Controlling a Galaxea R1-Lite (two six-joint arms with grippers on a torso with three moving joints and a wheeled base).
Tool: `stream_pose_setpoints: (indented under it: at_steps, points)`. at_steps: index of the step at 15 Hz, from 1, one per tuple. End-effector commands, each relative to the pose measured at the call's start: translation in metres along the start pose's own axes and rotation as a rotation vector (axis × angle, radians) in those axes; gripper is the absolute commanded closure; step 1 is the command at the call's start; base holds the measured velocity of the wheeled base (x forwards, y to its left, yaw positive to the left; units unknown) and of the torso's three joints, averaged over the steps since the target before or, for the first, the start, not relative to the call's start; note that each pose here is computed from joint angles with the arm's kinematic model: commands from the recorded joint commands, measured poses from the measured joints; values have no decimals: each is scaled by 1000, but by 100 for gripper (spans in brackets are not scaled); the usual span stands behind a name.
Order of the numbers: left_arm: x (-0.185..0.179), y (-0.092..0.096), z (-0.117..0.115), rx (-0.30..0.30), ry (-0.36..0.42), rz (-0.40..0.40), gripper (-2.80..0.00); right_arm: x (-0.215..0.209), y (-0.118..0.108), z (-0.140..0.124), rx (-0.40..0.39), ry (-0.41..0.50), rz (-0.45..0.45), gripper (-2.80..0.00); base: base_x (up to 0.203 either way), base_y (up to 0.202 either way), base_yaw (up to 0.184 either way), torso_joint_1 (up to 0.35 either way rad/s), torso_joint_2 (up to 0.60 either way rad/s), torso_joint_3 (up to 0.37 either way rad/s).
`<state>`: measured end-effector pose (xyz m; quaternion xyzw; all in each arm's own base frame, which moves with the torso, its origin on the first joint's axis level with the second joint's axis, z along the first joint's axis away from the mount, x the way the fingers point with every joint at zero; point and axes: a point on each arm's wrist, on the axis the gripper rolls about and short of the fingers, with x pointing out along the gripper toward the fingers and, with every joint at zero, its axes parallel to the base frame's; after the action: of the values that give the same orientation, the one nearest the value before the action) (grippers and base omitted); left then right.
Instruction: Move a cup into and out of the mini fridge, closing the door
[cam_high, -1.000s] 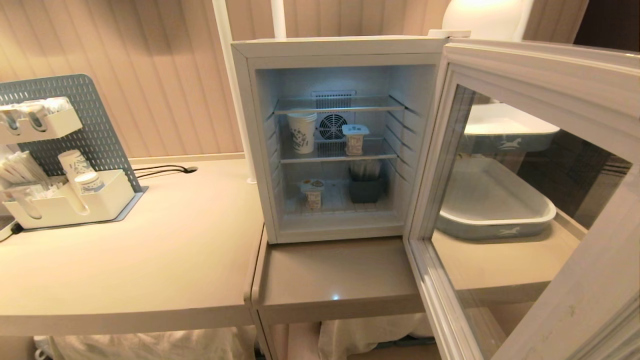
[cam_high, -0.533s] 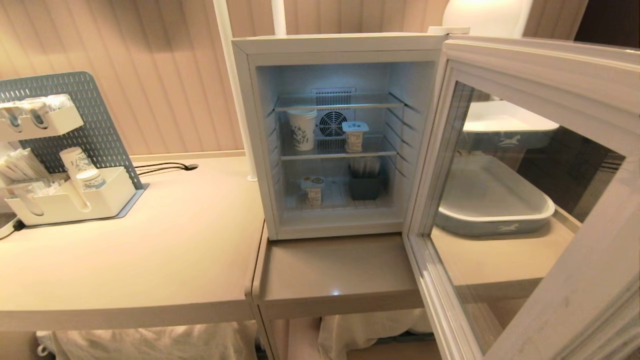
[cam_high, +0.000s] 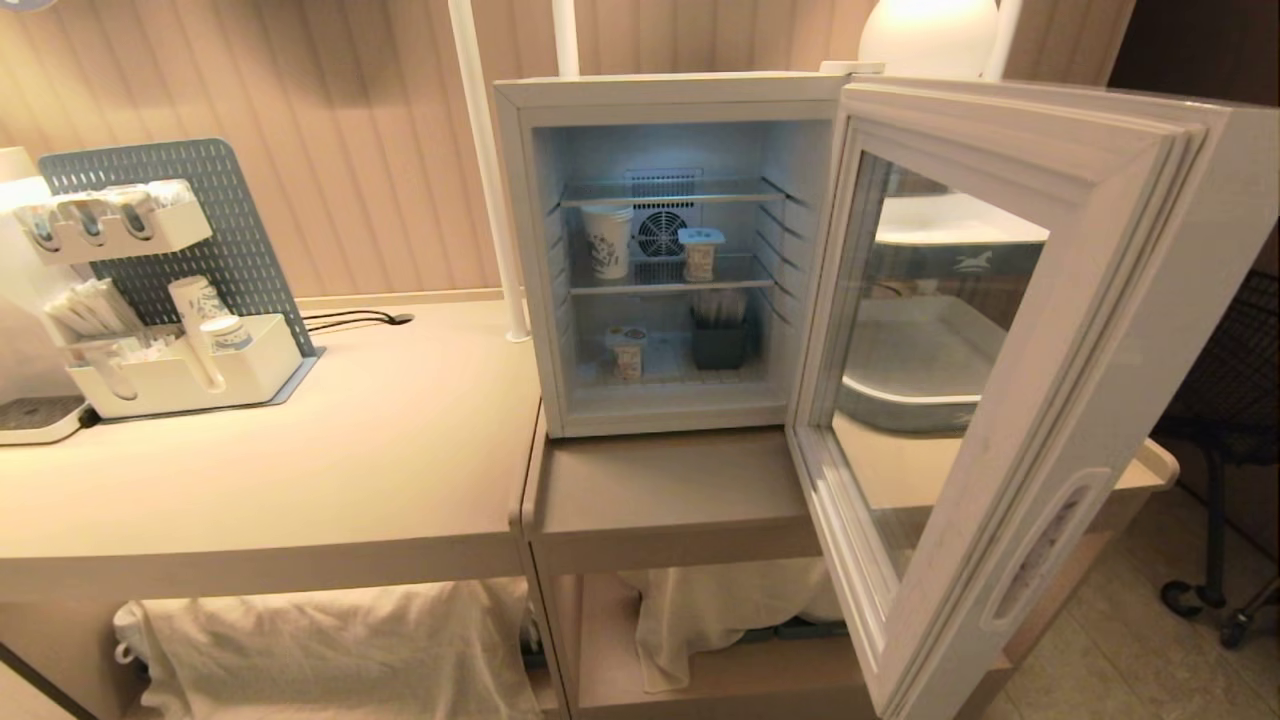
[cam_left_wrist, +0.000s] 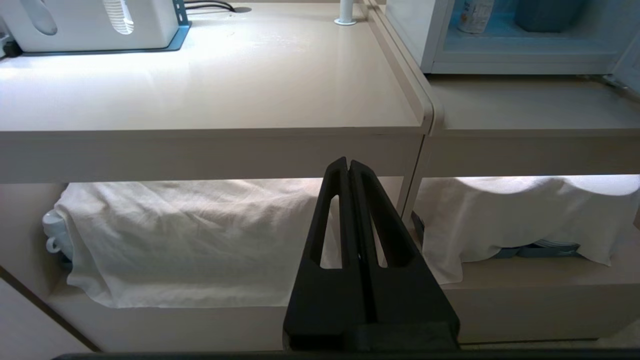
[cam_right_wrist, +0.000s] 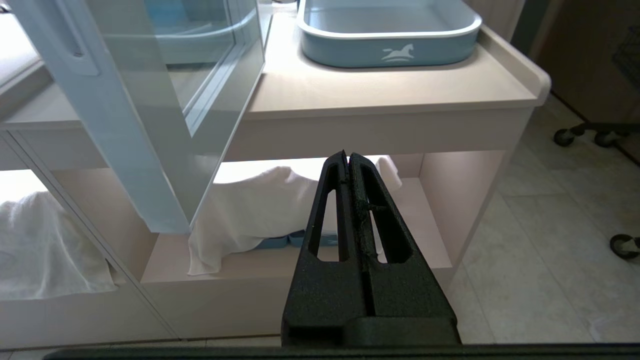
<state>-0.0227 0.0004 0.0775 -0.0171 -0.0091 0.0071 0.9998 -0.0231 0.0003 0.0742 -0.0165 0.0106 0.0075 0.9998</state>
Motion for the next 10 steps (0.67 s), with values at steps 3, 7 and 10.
stream_pose_setpoints:
  at_steps: [3,7,10]
  points:
    - [0,0,-1,-3,2,2,0,0,0,0,-1,0,1,0,0,0,0,0,0,0]
    - [0,0,-1,-3,4,1,0,0,0,0,-1,3,1,0,0,0,0,0,0,0]
    - [0,0,-1,-3,2,2,0,0,0,0,1,2,1,0,0,0,0,0,0,0]
